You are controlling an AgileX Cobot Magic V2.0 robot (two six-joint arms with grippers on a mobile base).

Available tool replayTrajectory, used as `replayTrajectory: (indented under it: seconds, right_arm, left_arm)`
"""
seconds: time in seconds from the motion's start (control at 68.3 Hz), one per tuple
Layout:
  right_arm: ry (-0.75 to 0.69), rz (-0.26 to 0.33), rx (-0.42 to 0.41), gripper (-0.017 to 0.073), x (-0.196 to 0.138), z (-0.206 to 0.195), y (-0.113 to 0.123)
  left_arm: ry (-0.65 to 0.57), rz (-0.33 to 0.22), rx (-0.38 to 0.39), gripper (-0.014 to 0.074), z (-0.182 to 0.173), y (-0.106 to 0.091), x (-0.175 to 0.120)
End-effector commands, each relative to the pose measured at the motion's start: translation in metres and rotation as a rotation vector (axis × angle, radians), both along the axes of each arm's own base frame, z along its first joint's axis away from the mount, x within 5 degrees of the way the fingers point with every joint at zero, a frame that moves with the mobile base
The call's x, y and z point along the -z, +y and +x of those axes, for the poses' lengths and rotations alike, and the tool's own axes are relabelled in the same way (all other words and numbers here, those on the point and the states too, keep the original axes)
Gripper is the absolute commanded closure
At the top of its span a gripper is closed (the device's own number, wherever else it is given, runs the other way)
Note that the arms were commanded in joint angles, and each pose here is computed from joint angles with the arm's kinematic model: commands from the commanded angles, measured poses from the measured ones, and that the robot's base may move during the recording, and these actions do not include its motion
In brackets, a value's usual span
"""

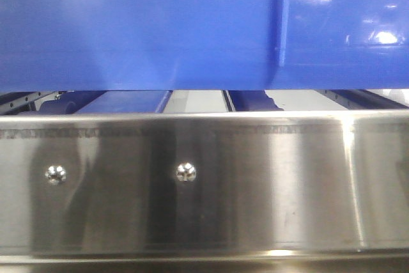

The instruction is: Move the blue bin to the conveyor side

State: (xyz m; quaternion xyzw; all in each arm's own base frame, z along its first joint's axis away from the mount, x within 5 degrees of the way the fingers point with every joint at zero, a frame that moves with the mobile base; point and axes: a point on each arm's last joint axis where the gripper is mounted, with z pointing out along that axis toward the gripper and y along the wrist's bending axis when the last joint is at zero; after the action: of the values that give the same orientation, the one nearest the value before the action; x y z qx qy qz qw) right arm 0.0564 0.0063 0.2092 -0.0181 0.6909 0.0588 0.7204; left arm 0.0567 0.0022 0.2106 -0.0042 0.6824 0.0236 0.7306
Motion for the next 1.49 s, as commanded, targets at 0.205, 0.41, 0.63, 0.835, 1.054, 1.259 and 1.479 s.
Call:
replayTrajectory:
  seconds: [0.205,0.41,0.63,0.835,1.054,1.259,1.479]
  right_arm:
    - [-0.024,-0.009,0.003,0.0649,-0.002,0.000,0.000]
    - [-0.024,-0.009,0.003,0.0649,-0.002,0.000,0.000]
    - [-0.035,-0.007,0.004,0.0649,-0.003,0.000,0.000]
    - [-0.050,-0.006,0.006,0.0649,-0.005,-0.001,-0.001]
    - [-0.103,0.000,0.014,0.0649,-0.009,-0.001,-0.001]
    - [-0.114,-0.002,-0.010,0.0589,-0.055,-0.013,0.000]
    - [-0.197,0.000,-0.028,0.0108,-0.129,-0.036,-0.001]
  left_arm:
    - [-0.018,0.008,0.003,0.0613,-0.001,0.000,-0.003]
    - [-0.018,0.008,0.003,0.0613,-0.001,0.000,-0.003]
    - [-0.046,0.009,0.003,0.0613,-0.001,0.000,-0.005]
    - [-0.066,0.009,0.003,0.0613,-0.001,0.000,-0.007]
    - [-0.129,0.012,0.004,0.0613,-0.002,0.000,-0.013]
    - [-0.105,0.021,-0.001,0.0608,-0.017,-0.001,-0.063]
    - [-0.061,0.028,-0.012,0.0430,-0.043,-0.001,-0.138]
